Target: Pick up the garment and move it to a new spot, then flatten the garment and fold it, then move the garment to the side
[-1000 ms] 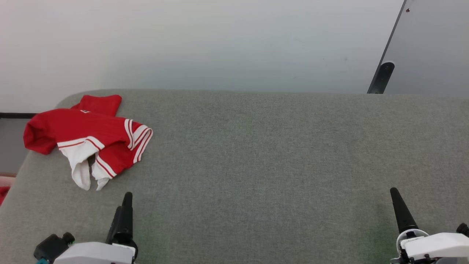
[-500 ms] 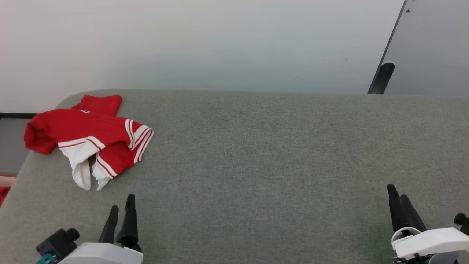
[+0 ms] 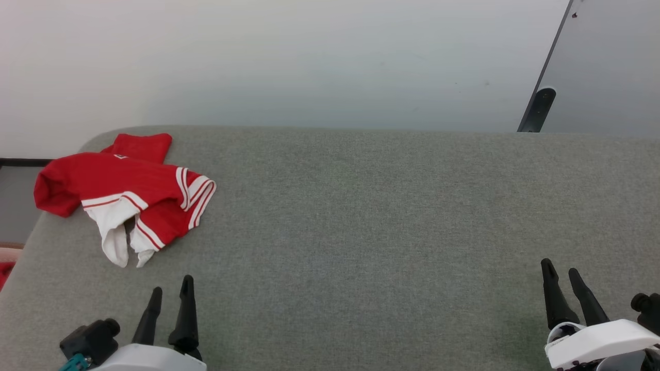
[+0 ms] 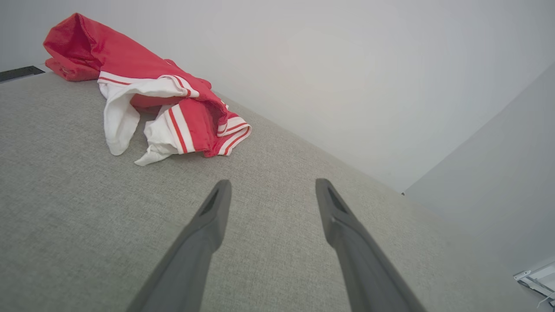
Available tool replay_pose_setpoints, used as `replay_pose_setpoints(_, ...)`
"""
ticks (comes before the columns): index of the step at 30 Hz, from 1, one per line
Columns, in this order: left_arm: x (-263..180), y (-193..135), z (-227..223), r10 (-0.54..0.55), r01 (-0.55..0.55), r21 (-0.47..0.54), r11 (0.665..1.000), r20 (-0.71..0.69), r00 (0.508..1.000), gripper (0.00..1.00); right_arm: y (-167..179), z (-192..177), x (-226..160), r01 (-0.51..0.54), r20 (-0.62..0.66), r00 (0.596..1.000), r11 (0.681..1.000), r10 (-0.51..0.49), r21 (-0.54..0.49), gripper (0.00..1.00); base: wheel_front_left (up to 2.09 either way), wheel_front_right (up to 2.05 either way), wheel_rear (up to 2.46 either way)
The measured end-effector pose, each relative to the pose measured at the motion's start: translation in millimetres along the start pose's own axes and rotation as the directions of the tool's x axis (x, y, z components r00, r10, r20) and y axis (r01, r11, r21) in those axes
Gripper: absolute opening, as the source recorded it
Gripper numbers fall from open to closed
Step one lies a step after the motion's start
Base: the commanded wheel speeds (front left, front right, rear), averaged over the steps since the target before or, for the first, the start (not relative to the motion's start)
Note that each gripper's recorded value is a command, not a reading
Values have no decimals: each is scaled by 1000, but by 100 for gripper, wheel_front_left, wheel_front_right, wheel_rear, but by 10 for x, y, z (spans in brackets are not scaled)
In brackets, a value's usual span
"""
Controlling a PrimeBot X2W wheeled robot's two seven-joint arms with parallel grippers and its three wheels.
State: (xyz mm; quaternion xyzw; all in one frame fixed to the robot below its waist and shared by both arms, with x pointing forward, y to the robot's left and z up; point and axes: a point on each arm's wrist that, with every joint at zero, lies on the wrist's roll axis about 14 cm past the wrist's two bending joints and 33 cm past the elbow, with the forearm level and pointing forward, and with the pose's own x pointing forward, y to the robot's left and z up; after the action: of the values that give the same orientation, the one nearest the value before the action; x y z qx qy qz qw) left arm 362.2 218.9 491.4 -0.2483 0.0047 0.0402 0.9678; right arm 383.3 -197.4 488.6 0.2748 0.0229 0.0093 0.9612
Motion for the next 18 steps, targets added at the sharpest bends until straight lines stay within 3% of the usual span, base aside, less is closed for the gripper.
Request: replay_pose_setpoints(18, -13, -18, 15, -34, 31, 209, 977, 9, 999, 100, 6, 18, -14, -18, 9, 1000, 979, 20, -204, 100, 0, 0, 0)
